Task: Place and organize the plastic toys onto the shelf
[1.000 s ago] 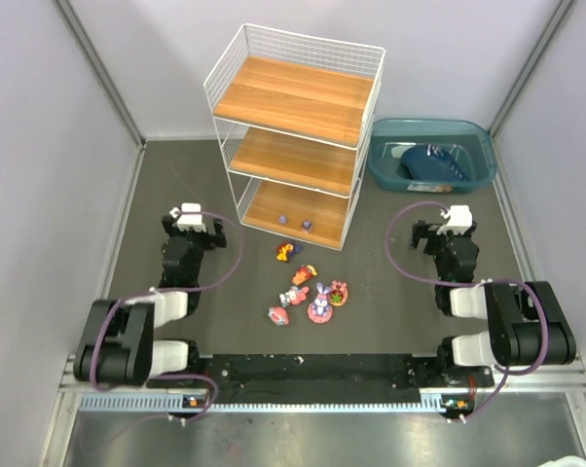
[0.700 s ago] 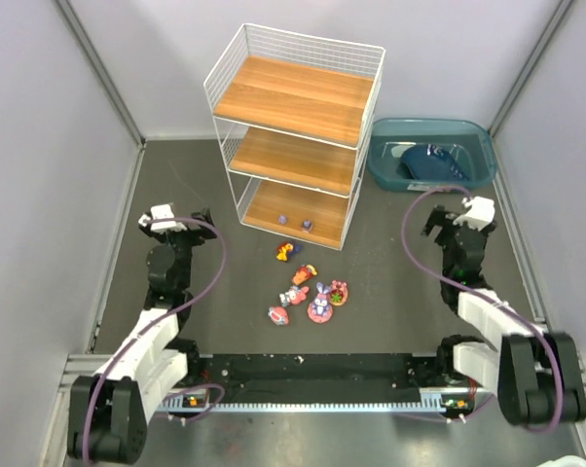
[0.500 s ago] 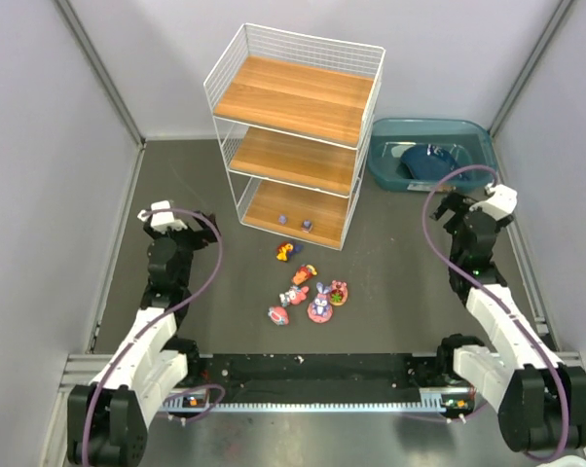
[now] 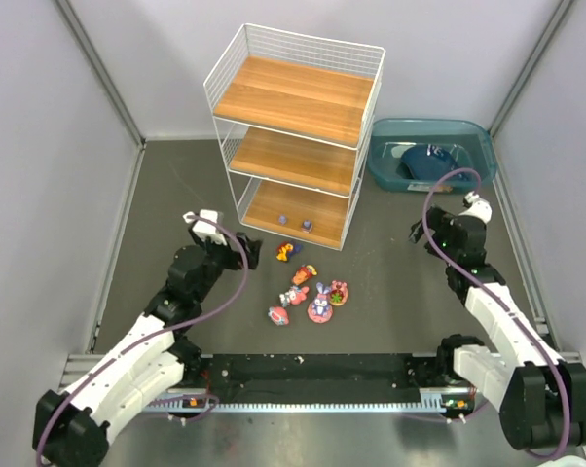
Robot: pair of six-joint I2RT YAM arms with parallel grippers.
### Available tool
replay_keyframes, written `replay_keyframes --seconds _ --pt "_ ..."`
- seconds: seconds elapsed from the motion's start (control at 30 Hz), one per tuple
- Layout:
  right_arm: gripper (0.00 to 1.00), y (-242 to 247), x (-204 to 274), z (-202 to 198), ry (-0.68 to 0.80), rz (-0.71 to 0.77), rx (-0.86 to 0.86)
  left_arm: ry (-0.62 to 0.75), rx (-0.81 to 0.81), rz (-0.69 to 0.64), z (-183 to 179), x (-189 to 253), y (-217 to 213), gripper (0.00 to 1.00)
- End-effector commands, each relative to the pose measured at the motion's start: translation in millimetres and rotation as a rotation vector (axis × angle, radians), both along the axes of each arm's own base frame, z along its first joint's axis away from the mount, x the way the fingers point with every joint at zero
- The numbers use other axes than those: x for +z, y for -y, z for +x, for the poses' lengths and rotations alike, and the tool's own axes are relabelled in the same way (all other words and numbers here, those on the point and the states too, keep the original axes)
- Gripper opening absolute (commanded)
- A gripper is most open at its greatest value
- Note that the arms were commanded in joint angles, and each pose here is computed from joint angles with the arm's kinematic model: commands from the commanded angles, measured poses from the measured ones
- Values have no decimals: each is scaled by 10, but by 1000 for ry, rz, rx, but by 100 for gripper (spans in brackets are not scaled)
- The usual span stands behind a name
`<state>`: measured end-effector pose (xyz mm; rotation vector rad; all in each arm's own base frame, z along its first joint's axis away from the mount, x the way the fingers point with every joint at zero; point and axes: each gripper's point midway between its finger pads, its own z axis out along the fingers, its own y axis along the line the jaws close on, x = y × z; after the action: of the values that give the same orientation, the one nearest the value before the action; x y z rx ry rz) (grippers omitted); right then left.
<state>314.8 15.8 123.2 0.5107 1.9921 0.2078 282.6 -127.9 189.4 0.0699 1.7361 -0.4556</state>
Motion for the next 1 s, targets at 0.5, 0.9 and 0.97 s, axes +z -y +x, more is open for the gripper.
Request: replay_keyframes --seconds 0.5,0.9,0.97 --pt "99 -1044 -37 -736 0 -40 384 -110 -352 -24 -1085 -563 604 99" --pt "99 -1006 -117 -849 26 -11 388 -74 -450 -51 -1345 -531 790 99" --pt "99 -1008 -128 -853 24 -9 388 -87 -446 23 -1308 -522 851 99"
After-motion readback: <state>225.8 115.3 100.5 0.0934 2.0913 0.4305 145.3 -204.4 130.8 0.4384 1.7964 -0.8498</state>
